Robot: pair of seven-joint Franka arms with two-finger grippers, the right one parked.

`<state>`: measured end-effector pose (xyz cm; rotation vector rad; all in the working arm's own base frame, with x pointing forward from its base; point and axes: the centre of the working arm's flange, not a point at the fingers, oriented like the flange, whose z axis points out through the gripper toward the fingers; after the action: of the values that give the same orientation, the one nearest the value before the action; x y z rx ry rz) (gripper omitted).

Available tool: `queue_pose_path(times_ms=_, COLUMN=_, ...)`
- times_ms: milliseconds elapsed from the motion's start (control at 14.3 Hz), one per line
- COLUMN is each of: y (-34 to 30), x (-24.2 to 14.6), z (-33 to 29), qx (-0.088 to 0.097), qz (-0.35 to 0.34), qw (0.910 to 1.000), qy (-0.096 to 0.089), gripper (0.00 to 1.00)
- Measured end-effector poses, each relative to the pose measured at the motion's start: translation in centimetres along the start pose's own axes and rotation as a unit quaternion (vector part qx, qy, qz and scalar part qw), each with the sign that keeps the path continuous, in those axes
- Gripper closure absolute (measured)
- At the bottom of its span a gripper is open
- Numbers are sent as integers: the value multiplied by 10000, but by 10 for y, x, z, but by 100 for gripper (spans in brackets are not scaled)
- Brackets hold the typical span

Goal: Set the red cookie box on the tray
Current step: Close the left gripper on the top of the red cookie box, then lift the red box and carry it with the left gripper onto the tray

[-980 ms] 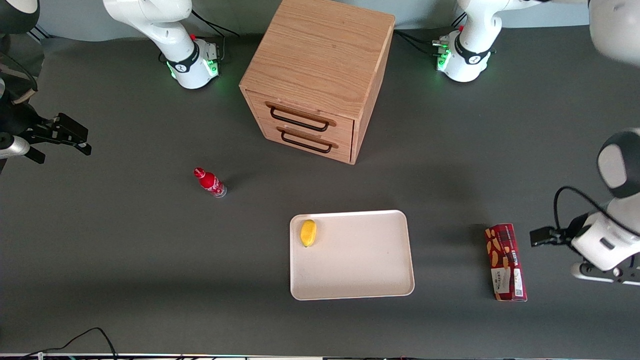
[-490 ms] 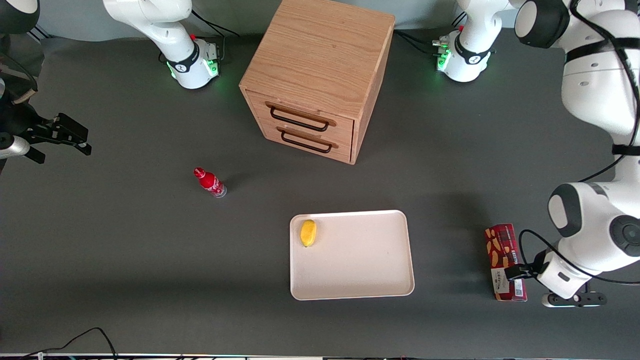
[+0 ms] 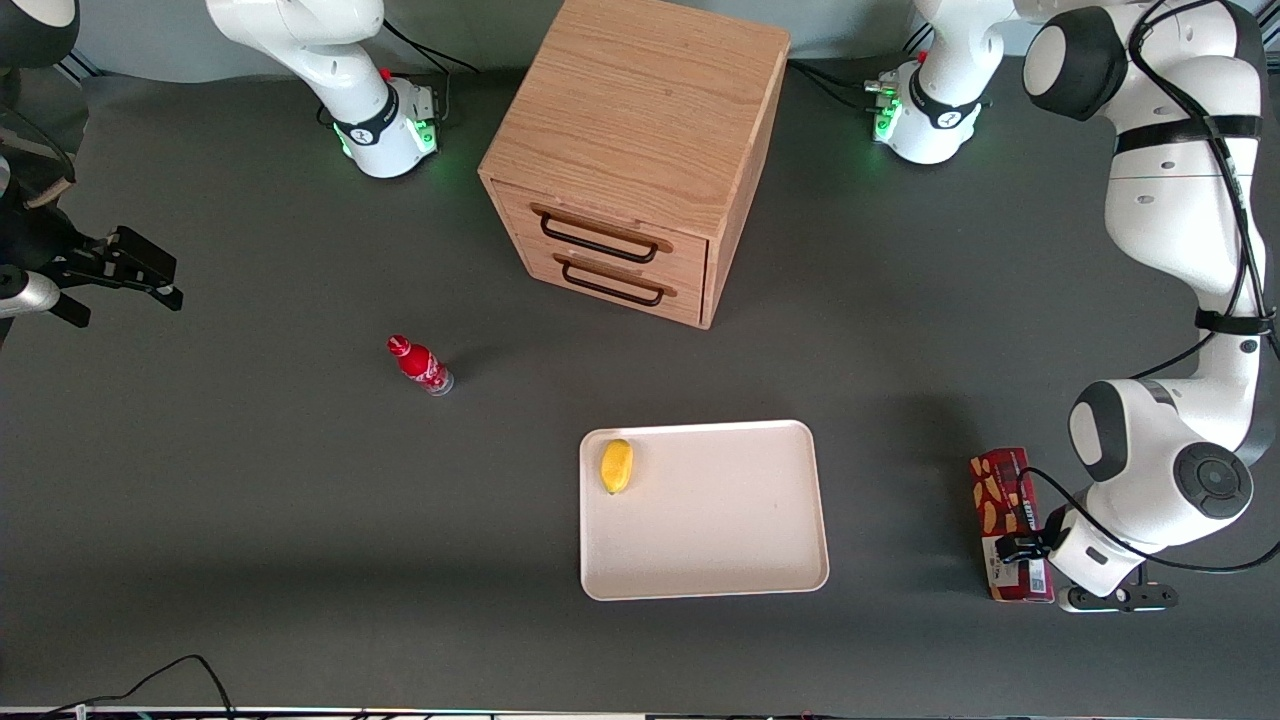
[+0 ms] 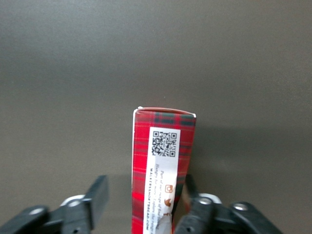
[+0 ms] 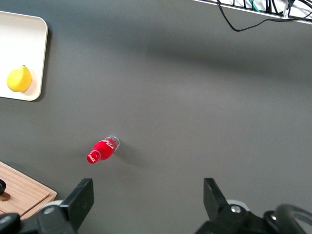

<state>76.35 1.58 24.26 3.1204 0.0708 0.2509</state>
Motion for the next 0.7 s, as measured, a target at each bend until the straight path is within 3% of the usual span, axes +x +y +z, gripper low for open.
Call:
queue_pose_path(times_ms=280, y=6, x=2, z=-1, qx=2, qz=8, qw=10000, qy=88, gripper=77)
queue_pose_path(times_ms=630, y=9, x=15, z=-35, qx=2, qz=-4, qw=9996, qy=294, gripper=84)
queue_pose_path(times_ms=700, y=11, x=19, z=-57, qx=0, qz=1, qw=9997, qy=253, gripper=85)
